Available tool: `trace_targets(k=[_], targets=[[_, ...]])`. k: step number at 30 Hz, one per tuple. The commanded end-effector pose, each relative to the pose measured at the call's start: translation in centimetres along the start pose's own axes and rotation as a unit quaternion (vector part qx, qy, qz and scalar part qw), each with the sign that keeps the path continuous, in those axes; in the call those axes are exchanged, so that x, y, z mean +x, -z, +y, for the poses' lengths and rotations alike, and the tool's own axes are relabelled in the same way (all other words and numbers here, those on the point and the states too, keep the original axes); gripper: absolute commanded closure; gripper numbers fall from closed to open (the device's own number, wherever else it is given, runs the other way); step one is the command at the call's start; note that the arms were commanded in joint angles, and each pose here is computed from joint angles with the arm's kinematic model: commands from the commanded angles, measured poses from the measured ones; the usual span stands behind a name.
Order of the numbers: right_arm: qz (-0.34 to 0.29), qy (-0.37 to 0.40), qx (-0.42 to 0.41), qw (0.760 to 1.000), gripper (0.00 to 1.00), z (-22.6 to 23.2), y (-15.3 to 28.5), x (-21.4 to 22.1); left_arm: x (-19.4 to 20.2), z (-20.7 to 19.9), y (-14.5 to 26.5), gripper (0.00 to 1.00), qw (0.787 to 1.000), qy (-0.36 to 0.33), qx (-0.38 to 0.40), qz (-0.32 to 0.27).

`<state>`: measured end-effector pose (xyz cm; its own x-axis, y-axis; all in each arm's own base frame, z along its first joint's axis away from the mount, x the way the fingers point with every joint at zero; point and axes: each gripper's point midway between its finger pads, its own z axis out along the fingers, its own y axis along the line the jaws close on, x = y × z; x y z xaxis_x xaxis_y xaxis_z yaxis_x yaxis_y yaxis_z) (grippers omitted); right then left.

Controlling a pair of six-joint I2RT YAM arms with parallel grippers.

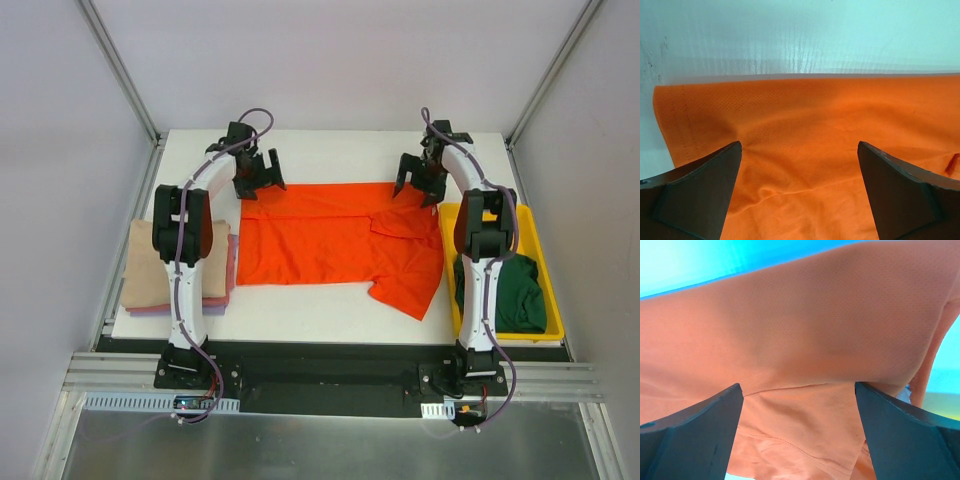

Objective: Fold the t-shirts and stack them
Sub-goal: Grap the side of the flattened tshirt closest away from the robot with both arms

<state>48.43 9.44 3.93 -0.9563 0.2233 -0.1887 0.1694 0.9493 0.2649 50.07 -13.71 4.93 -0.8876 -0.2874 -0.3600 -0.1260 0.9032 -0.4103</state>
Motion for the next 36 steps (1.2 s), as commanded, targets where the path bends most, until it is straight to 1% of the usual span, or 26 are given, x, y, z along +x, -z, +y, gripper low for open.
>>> trace_targets(k=[1, 2, 4, 6, 9, 10, 11, 12, 14, 16, 19, 21, 22, 24, 26, 29, 34, 36], targets=[[-0.094, 0.086, -0.02, 0.992, 0.04, 3.0, 7.1, -2.8, -2.9, -2.8, 5.4, 0.01, 0.998, -0.035, 0.025, -0.05], [-0.104, 0.104, -0.018, 0.989, 0.04, 3.6, 8.1, -2.5, -2.9, -3.3, 6.8, 0.01, 0.997, -0.04, 0.028, -0.059], [-0.125, 0.131, -0.015, 0.983, 0.04, 4.5, 10.4, -1.3, -1.6, -4.0, 9.4, 0.01, 0.996, -0.048, 0.026, -0.07], [-0.154, 0.152, -0.013, 0.976, 0.04, 5.3, 12.9, 0.2, 0.7, -3.5, 11.3, 0.01, 0.996, -0.048, 0.001, -0.076], [-0.209, 0.158, 0.003, 0.965, 0.04, 5.5, 17.0, 3.7, 5.1, -2.5, 14.2, 0.01, 0.993, -0.047, -0.048, -0.097], [-0.22, 0.15, 0.019, 0.964, 0.04, 4.7, 17.1, 5.1, 7.1, -1.7, 14.4, 0.01, 0.992, -0.041, -0.067, -0.096], [-0.219, 0.148, 0.021, 0.964, 0.04, 4.1, 16.4, 7.5, 9.7, -0.8, 14.5, 0.01, 0.992, -0.039, -0.085, -0.087], [-0.24, 0.139, 0.019, 0.961, 0.04, 3.8, 16.4, 8.2, 11.1, -0.7, 15.5, 0.01, 0.991, -0.03, -0.084, -0.096], [-0.249, 0.104, 0.004, 0.963, 0.04, 2.5, 15.9, 11.0, 14.7, 0.6, 15.7, 0.01, 0.991, 0.002, -0.101, -0.088], [-0.262, 0.079, -0.022, 0.962, 0.04, 1.7, 15.5, 13.4, 17.5, 1.9, 16.0, 0.01, 0.989, 0.049, -0.106, -0.087], [-0.287, 0.051, -0.066, 0.954, 0.04, 1.1, 15.2, 16.2, 20.2, 4.1, 16.3, 0.01, 0.982, 0.11, -0.117, -0.104], [-0.301, 0.066, -0.11, 0.945, 0.04, 1.7, 15.4, 17.6, 21.1, 5.0, 16.5, 0.01, 0.973, 0.156, -0.12, -0.119], [-0.31, 0.077, -0.12, 0.94, 0.04, 1.8, 15.8, 18.0, 21.2, 5.1, 16.5, 0.02, 0.971, 0.167, -0.117, -0.123], [-0.332, 0.097, -0.12, 0.93, 0.04, 1.5, 16.8, 18.1, 21.4, 4.8, 16.7, 0.04, 0.969, 0.186, -0.108, -0.124], [-0.341, 0.115, -0.118, 0.926, 0.04, 1.3, 17.3, 18.4, 21.6, 4.6, 16.5, 0.06, 0.966, 0.201, -0.105, -0.124], [-0.34, 0.126, -0.122, 0.924, 0.04, 1.3, 17.5, 18.9, 21.8, 4.1, 15.8, 0.12, 0.965, 0.203, -0.111, -0.12], [-0.331, 0.122, -0.107, 0.93, 0.04, 0.7, 16.8, 19.0, 21.7, 4.0, 14.5, 0.19, 0.962, 0.203, -0.14, -0.115], [-0.324, 0.123, -0.107, 0.932, 0.04, 0.6, 16.5, 19.2, 21.7, 4.5, 14.0, 0.2, 0.958, 0.209, -0.158, -0.118]])
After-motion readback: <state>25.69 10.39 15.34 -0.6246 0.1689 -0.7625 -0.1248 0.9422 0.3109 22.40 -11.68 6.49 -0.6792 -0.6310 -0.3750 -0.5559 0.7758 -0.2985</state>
